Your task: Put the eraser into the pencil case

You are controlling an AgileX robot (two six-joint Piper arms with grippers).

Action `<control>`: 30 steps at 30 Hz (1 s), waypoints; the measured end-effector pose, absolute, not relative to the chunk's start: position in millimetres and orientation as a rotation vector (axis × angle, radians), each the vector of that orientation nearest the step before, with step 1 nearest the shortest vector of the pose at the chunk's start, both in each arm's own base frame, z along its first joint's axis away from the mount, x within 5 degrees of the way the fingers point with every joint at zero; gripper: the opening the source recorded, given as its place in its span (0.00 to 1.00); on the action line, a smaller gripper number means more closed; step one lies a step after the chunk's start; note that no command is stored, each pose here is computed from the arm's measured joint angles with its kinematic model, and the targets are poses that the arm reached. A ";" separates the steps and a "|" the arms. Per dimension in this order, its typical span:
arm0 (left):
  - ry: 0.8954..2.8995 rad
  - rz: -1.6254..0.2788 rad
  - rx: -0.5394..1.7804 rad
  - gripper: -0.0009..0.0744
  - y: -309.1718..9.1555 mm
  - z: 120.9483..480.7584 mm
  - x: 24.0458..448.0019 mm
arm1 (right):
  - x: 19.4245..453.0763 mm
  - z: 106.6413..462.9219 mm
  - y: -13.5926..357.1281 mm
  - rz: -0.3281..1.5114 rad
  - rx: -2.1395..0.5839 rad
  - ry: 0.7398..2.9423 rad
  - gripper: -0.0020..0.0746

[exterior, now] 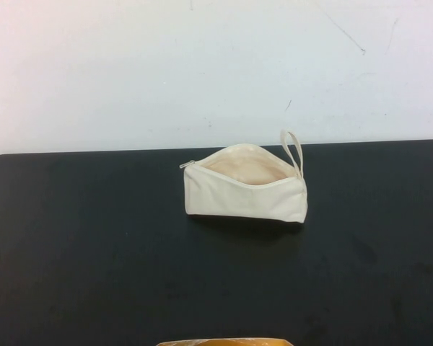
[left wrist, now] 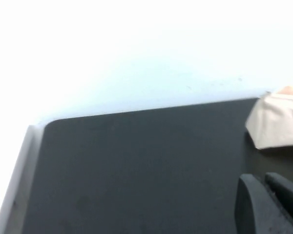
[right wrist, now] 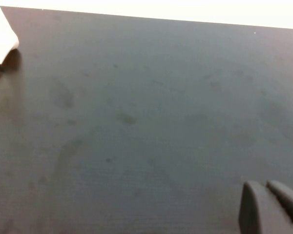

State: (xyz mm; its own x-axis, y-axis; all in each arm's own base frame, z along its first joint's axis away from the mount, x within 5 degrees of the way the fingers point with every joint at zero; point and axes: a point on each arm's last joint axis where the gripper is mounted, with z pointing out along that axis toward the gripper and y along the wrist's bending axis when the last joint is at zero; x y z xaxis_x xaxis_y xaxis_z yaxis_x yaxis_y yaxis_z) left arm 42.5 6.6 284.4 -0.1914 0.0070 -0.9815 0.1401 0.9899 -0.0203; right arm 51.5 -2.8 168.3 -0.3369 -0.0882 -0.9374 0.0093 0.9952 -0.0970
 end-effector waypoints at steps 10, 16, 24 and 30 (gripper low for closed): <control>1.578 -0.091 -0.004 0.01 -1.3 251.6 42.2 | 51.4 168.1 -2.8 -0.099 -0.057 1.914 0.02; 1.611 -0.029 -0.125 0.01 3.1 215.2 52.5 | 51.4 168.1 -2.8 -0.099 -0.057 1.914 0.02; 1.740 -0.011 -0.152 0.01 4.3 182.8 55.3 | 51.4 168.1 -2.8 -0.099 -0.057 1.914 0.02; 1.838 0.005 -0.138 0.01 3.9 174.2 53.3 | 51.4 168.1 -2.8 -0.099 -0.057 1.914 0.02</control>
State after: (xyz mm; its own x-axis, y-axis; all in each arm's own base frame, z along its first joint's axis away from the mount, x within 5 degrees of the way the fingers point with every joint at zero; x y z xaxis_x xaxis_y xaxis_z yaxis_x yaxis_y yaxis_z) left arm 53.3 3.9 174.2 -0.2619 -0.0923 -0.9607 -0.0972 0.9929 -0.0689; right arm 51.4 -2.8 168.1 -0.3385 -0.0882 -0.9368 0.0092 0.9952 -0.0970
